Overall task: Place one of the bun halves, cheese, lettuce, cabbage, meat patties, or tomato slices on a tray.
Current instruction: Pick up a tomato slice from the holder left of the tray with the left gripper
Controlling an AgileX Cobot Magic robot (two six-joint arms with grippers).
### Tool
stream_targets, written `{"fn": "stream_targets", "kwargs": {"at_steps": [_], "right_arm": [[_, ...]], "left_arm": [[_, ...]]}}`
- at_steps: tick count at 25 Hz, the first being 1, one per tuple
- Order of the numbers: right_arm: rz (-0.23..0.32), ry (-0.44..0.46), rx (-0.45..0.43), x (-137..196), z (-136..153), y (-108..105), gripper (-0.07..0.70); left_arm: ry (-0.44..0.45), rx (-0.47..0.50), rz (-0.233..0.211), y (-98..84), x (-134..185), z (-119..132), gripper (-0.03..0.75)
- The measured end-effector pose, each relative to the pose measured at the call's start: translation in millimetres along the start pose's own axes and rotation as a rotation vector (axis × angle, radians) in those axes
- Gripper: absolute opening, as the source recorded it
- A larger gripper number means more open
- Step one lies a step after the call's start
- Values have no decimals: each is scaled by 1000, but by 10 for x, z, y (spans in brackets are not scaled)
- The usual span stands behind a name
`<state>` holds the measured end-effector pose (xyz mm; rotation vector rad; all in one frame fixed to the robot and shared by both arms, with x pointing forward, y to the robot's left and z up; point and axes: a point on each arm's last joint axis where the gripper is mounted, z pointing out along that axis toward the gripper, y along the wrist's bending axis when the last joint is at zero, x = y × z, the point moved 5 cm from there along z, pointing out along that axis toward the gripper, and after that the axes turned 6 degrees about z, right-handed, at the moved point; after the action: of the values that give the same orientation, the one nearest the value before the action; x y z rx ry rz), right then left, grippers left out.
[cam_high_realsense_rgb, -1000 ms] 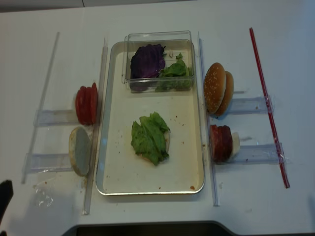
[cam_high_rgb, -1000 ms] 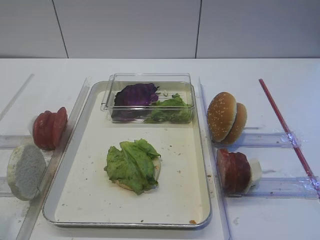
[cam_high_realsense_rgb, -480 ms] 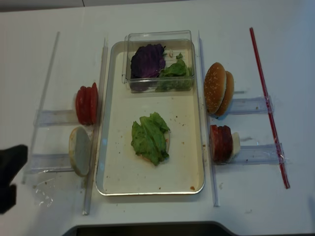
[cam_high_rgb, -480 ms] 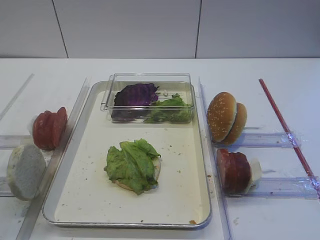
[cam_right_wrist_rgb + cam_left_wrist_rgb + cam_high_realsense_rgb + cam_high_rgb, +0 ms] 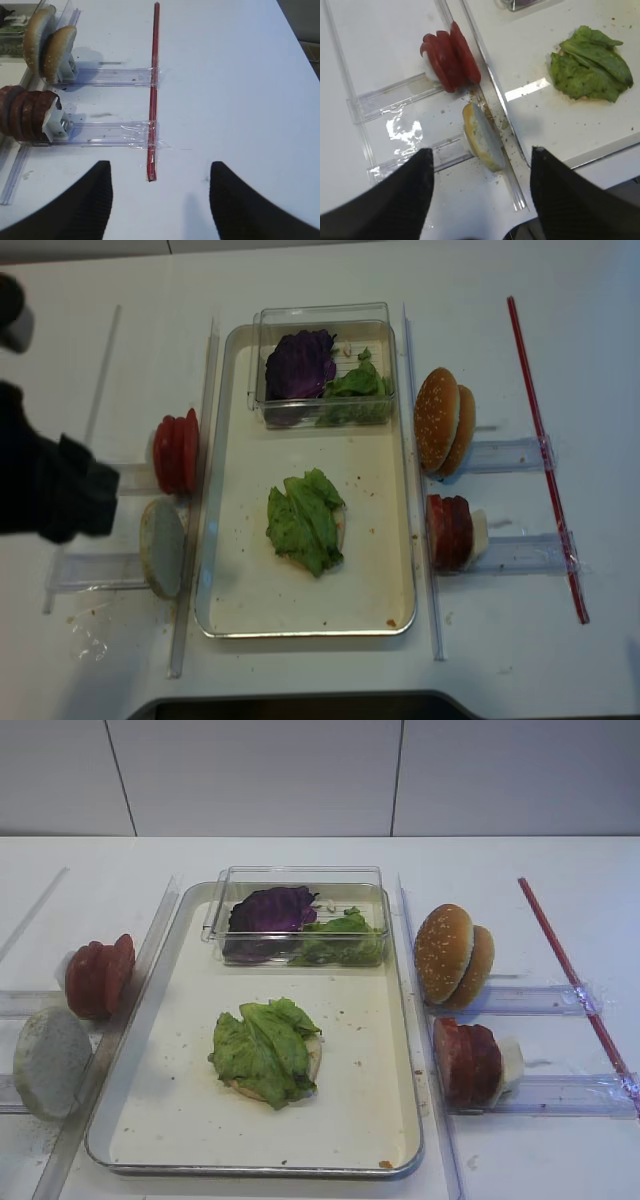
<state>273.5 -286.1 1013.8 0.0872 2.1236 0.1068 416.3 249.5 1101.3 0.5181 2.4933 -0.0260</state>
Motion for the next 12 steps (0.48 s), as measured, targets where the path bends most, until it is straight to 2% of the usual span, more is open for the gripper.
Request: {"fn": "stream_targets", "kwargs": {"at_steps": [4,12], "right_arm": [[13,0,13,0,0,-19,445],[22,-1,18,0,0,-25,445]], "left_arm": [[34,5,-31,9,-212,117,405],[135,12,-36,21,-476,414,405]]}}
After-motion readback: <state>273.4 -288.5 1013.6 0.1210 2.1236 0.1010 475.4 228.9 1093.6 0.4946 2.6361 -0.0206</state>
